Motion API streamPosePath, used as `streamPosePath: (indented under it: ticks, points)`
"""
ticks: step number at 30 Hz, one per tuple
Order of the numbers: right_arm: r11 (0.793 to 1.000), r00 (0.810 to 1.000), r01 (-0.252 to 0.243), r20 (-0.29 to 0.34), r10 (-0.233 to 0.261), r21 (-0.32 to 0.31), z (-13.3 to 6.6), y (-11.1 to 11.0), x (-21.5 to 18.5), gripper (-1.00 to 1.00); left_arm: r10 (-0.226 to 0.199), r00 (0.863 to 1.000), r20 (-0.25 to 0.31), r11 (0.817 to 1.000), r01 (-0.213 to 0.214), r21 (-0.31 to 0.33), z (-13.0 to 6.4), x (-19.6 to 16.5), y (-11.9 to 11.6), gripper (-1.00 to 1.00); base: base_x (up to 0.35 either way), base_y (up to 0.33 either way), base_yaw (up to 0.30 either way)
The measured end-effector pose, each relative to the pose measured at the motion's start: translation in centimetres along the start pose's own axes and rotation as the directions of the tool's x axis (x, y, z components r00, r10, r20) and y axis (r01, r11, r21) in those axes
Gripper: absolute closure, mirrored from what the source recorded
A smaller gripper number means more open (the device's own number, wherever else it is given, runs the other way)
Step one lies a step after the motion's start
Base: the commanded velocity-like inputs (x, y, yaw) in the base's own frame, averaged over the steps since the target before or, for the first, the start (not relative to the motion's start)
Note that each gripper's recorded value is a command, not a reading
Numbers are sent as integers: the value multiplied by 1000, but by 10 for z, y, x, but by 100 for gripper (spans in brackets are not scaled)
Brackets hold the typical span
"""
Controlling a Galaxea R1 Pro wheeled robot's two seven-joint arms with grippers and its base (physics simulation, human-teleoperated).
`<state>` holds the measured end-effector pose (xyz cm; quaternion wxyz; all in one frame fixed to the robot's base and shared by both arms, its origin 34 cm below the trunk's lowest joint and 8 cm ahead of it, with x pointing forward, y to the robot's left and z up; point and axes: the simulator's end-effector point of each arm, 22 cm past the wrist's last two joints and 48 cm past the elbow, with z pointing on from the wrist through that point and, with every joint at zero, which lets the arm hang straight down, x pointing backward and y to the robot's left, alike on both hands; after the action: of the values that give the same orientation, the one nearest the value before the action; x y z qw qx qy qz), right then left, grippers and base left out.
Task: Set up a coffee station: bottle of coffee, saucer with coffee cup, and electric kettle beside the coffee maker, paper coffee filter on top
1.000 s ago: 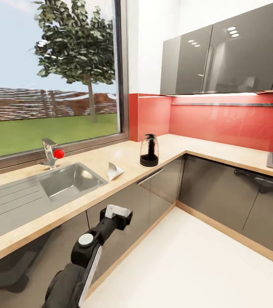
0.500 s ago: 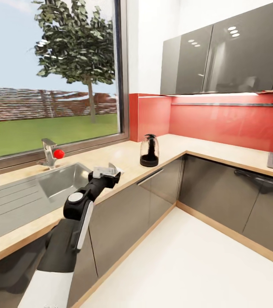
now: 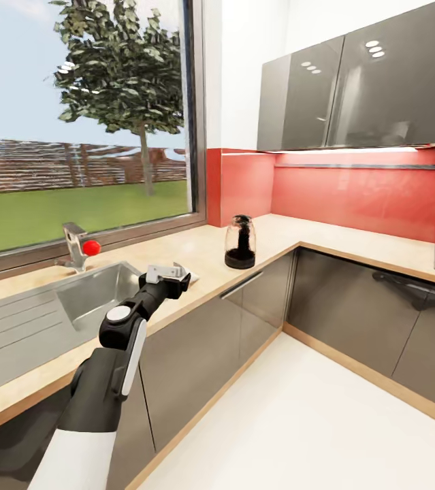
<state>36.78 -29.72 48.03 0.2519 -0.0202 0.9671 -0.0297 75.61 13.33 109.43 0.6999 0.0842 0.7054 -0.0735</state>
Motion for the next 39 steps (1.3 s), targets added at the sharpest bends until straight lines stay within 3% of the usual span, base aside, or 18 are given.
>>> streamPosePath:
  ticks: [13,14,20,39]
  points:
    - [1000,1000,1,-4,-1,0,0,0,2,-100,0,1000,-12,1000,0,2,2,5,-1,-100,78,-49,0]
    - [1000,1000,1,-4,-1,0,0,0,2,-100,-2,998,-62,1000,2,7,8,29,-3,-100,74,-36,0]
    - [1000,1000,1,-4,-1,0,0,0,2,-100,2,993,-116,1000,1,21,19,69,-9,-100,29,-14,0]
    - [1000,1000,0,-3,0,0,0,0,2,-100,21,990,-137,1000,-19,21,24,95,-2,-100,63,53,0]
